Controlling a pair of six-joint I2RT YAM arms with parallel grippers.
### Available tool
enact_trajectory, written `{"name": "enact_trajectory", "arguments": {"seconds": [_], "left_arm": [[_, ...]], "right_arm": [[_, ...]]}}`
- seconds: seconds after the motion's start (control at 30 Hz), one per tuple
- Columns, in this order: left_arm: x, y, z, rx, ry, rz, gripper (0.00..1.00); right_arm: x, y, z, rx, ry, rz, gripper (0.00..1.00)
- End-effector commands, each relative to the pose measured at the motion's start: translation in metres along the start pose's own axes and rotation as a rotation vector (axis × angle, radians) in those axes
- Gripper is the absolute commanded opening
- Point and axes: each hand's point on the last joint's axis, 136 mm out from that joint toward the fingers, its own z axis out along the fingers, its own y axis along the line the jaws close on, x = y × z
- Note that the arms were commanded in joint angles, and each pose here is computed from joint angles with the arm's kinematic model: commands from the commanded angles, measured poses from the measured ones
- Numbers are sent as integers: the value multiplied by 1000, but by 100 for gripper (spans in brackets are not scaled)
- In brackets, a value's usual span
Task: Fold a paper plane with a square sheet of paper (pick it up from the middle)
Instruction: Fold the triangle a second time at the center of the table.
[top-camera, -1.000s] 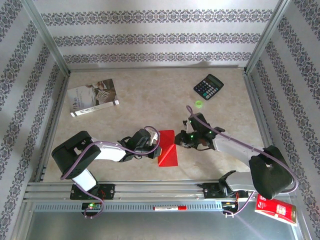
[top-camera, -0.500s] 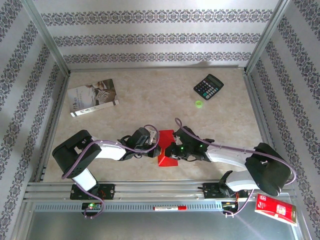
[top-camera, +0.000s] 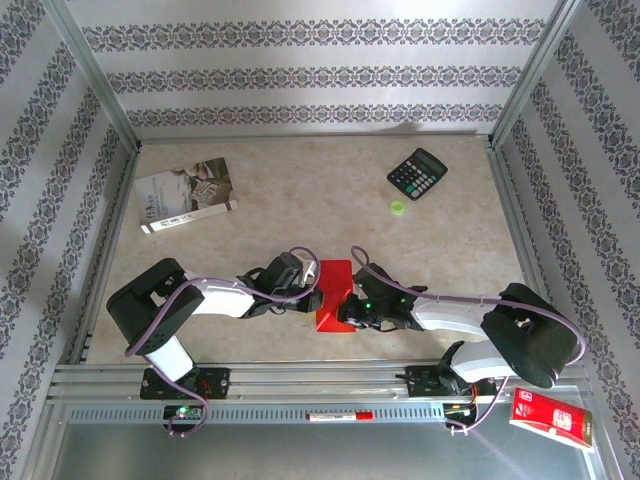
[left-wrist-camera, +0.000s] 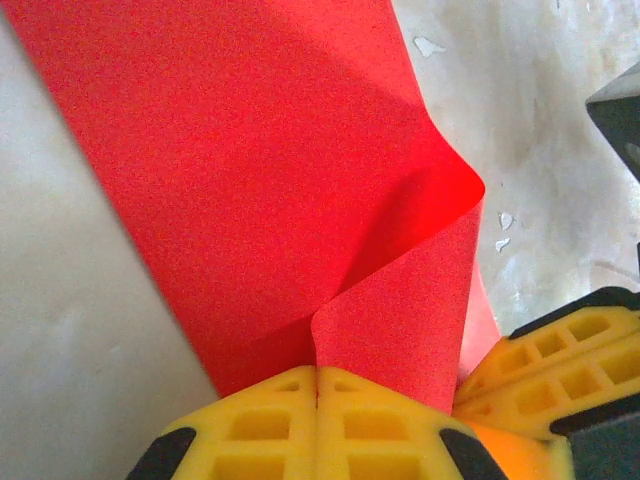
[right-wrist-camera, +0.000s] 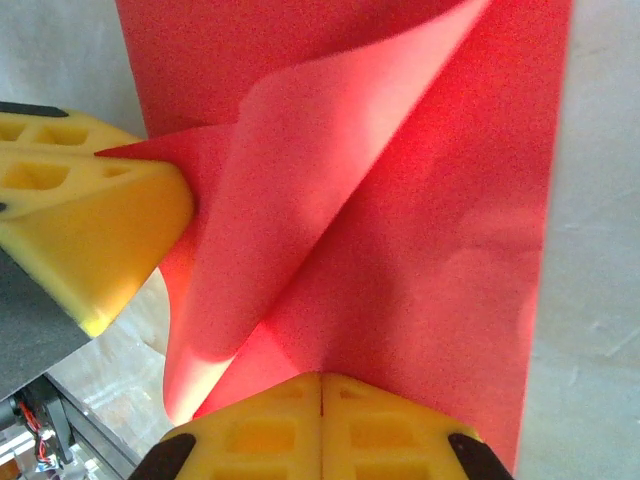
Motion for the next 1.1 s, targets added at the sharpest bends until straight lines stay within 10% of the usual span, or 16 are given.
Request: {"name": "enact_trajectory", "arguments": {"seconds": [0.0,1.07], "left_arm": [[0,11,1,-41,29,-15,0],[30,37,6,-93,89,-78,0]], "right_arm": [[8,-29,5,102,6,-4,6],[-12,50,-16,-159,-81,-16,9]]}}
